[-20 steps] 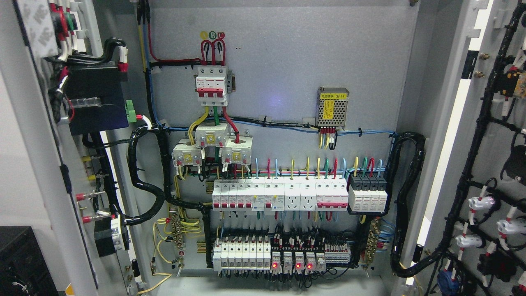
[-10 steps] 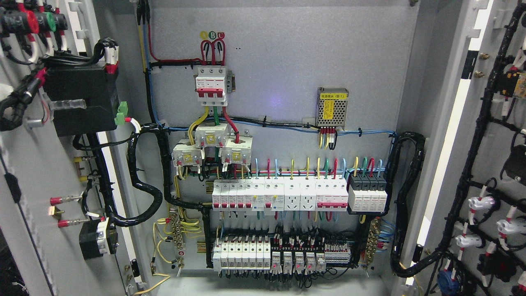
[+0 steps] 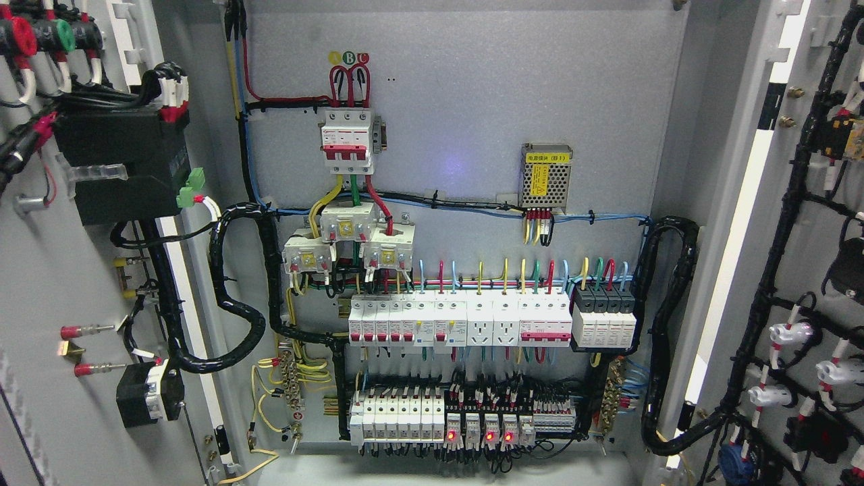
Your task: Open door with both hands
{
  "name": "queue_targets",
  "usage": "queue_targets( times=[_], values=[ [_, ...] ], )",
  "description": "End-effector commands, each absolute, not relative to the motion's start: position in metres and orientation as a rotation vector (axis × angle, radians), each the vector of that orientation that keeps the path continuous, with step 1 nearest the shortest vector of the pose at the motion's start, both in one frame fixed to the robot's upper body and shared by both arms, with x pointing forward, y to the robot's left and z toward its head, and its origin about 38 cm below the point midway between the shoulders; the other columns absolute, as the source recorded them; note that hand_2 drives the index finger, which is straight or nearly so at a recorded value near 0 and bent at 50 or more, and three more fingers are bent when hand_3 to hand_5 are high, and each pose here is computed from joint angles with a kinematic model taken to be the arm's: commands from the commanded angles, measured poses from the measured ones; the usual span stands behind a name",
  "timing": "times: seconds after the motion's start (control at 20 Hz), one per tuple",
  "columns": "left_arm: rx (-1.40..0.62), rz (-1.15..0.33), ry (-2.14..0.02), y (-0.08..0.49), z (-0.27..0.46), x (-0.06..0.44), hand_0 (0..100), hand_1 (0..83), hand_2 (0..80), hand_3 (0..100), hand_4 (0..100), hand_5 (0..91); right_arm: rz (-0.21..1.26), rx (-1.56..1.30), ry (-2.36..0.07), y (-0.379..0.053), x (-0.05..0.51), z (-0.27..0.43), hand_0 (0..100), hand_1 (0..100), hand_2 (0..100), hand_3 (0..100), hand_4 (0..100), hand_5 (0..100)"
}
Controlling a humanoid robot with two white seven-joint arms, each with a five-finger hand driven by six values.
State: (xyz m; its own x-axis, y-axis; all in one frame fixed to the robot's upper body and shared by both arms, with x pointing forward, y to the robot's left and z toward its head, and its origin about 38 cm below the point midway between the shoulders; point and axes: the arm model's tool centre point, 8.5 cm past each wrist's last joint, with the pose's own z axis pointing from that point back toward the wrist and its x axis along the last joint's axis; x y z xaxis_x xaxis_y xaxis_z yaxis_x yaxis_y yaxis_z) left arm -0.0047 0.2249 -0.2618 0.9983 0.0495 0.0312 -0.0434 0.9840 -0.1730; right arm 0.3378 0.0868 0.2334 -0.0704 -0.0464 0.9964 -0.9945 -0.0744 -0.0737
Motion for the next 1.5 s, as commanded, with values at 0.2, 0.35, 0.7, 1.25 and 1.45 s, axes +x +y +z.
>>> queue_targets(
  times=[0.2,0.35,0.7,1.25,1.45],
  values=[
    [-0.172,0.049,-0.028,0.225,-0.262,-0.01,0,0.0,0.0,0,0,0.0,1.298,1.277,-1.258,0.098,0.335,0.237,0,0,0,0,0,0],
    [-0.172,0.048,-0.027,0.225,-0.262,-0.01,0,0.0,0.0,0,0,0.0,1.301,1.279,-1.258,0.099,0.334,0.237,0,0,0,0,0,0],
    [-0.172,0.049,-0.026,0.225,-0.262,-0.011,0,0.0,0.0,0,0,0.0,1.276,1.27,-1.263,0.091,0.34,0.234,0,0,0,0,0,0],
    [-0.17,0.051,-0.022,0.226,-0.262,-0.013,0,0.0,0.0,0,0,0.0,1.12,1.14,-1.368,0.012,0.38,0.228,0,0,0,0,0,0],
    [-0.17,0.052,-0.022,0.226,-0.262,-0.013,0,0.0,0.0,0,0,0.0,1.111,1.112,-1.457,-0.013,0.373,0.222,0,0,0,0,0,0]
  ],
)
